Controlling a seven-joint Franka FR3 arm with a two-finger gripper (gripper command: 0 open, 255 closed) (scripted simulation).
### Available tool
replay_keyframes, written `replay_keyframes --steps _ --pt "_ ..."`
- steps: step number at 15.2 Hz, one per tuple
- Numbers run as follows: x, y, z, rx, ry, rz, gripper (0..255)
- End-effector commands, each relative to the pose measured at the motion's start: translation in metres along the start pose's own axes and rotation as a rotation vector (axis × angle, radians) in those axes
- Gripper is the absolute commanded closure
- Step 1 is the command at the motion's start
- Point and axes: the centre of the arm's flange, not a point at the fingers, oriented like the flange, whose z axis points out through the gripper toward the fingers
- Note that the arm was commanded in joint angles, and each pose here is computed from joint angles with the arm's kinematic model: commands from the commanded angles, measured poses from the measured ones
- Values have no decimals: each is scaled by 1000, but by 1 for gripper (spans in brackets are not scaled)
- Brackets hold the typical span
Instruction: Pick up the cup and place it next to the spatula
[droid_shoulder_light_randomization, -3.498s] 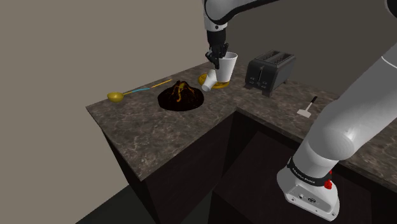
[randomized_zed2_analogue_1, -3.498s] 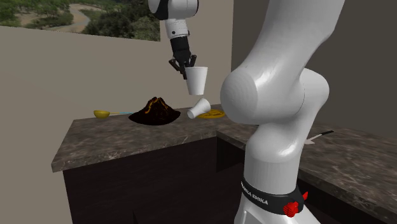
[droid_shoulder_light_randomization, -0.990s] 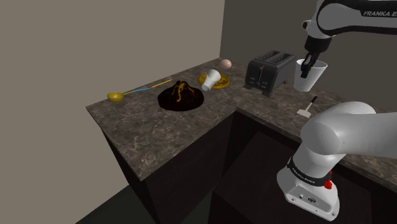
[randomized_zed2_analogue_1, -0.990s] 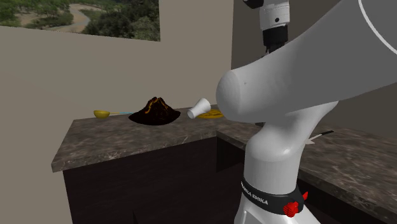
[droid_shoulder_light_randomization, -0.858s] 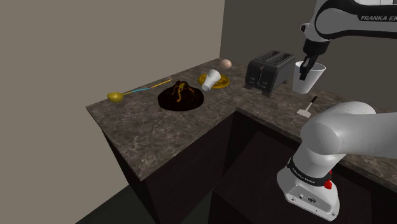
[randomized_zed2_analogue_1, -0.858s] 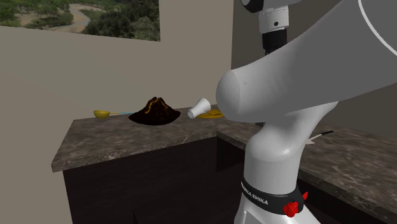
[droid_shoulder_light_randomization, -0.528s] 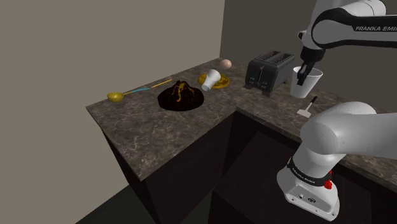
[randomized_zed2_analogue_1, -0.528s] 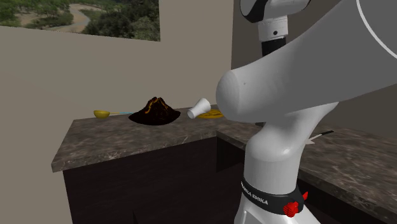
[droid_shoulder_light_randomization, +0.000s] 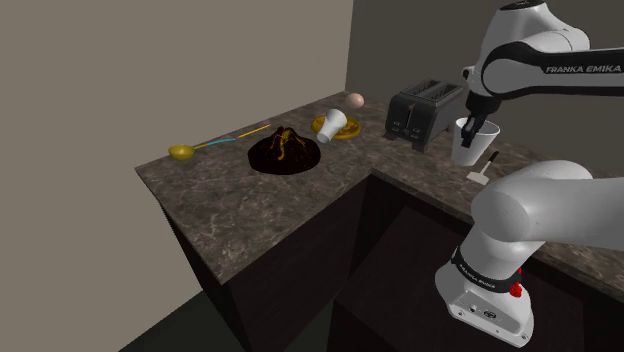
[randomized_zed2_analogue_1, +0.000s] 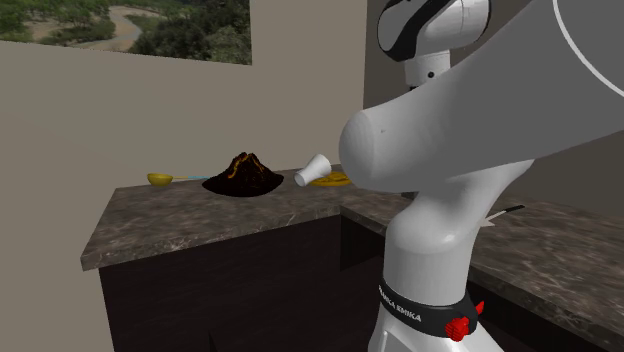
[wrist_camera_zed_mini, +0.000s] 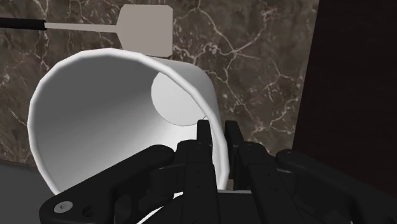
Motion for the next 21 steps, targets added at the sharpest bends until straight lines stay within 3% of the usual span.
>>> replay_keyframes --steps 1,14,21 --pt "0 -2 10 0 1 0 255" --pt "1 -17 76 0 1 0 255" --pt "1 -17 76 0 1 0 255"
